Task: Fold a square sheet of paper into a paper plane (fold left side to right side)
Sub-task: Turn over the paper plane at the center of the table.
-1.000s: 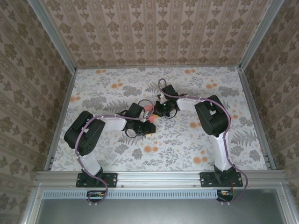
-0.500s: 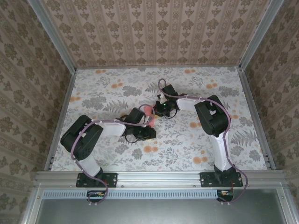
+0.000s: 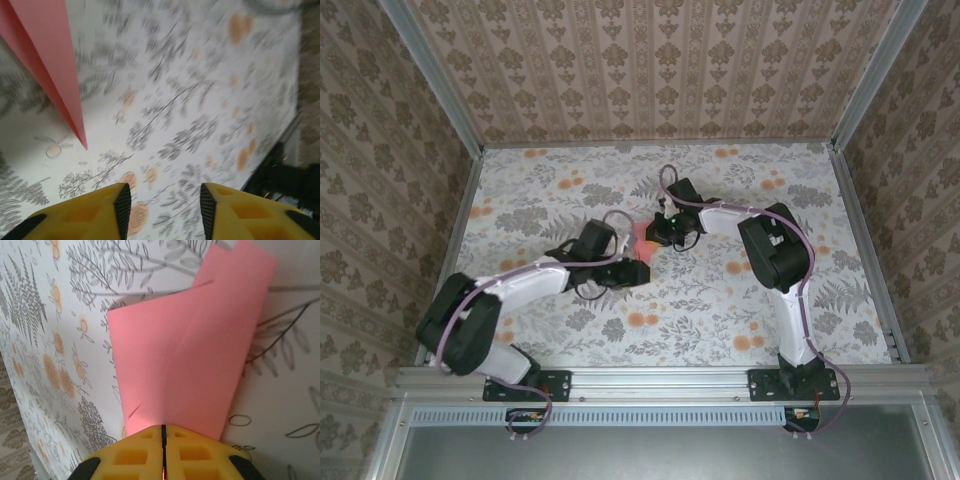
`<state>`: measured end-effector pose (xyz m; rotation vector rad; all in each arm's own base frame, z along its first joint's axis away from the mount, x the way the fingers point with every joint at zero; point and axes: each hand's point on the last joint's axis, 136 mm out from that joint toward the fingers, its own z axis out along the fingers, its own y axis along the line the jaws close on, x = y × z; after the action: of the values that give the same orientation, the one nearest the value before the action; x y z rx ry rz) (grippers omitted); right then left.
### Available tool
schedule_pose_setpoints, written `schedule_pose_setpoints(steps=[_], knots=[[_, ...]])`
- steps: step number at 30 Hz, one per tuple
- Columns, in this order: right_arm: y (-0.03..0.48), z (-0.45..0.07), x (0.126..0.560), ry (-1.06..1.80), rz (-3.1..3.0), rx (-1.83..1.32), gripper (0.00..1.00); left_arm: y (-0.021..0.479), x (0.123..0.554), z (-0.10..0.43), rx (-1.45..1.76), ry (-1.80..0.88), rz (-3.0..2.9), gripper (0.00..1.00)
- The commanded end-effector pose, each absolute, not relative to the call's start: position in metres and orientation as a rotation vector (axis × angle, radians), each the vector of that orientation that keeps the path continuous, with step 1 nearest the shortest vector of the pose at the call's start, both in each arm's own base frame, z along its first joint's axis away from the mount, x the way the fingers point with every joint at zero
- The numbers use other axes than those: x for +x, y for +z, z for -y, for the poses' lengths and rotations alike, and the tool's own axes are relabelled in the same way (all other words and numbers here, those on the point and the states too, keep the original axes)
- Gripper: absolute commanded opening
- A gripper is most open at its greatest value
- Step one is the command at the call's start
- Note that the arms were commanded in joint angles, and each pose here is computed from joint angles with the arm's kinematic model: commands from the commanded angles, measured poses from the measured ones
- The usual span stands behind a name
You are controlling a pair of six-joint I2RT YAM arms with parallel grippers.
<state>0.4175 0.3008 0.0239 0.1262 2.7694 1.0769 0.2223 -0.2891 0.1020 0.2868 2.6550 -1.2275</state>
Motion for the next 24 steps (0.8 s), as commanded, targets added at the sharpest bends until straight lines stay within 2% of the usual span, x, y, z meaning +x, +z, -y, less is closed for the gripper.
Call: schedule_pose_setpoints(steps=[1, 7, 12, 17, 24], knots=[[0.079, -0.296, 0.44, 1.03, -2.634, 0.057, 0.15, 0.141, 0.246, 0.27, 0.283, -1.186, -2.525, 0.51], [0.112, -0.27, 0.428, 0.855, -2.58, 0.032, 0.28, 0.165, 0.283, 0.226, 0.131, -1.033, -2.418, 0.64], [0.105, -0.247, 0.399, 0.636, -2.626, 0.047, 0.42, 0.167, 0.312, 0.192, -0.009, -0.935, -2.371, 0.67], [0.085, -0.27, 0.377, 0.642, -2.697, -0.009, 0.46, 0.17, 0.328, 0.183, -0.061, -0.907, -2.332, 0.69], [0.057, -0.29, 0.372, 0.552, -2.778, -0.048, 0.47, 0.169, 0.332, 0.181, -0.058, -0.883, -2.337, 0.71]])
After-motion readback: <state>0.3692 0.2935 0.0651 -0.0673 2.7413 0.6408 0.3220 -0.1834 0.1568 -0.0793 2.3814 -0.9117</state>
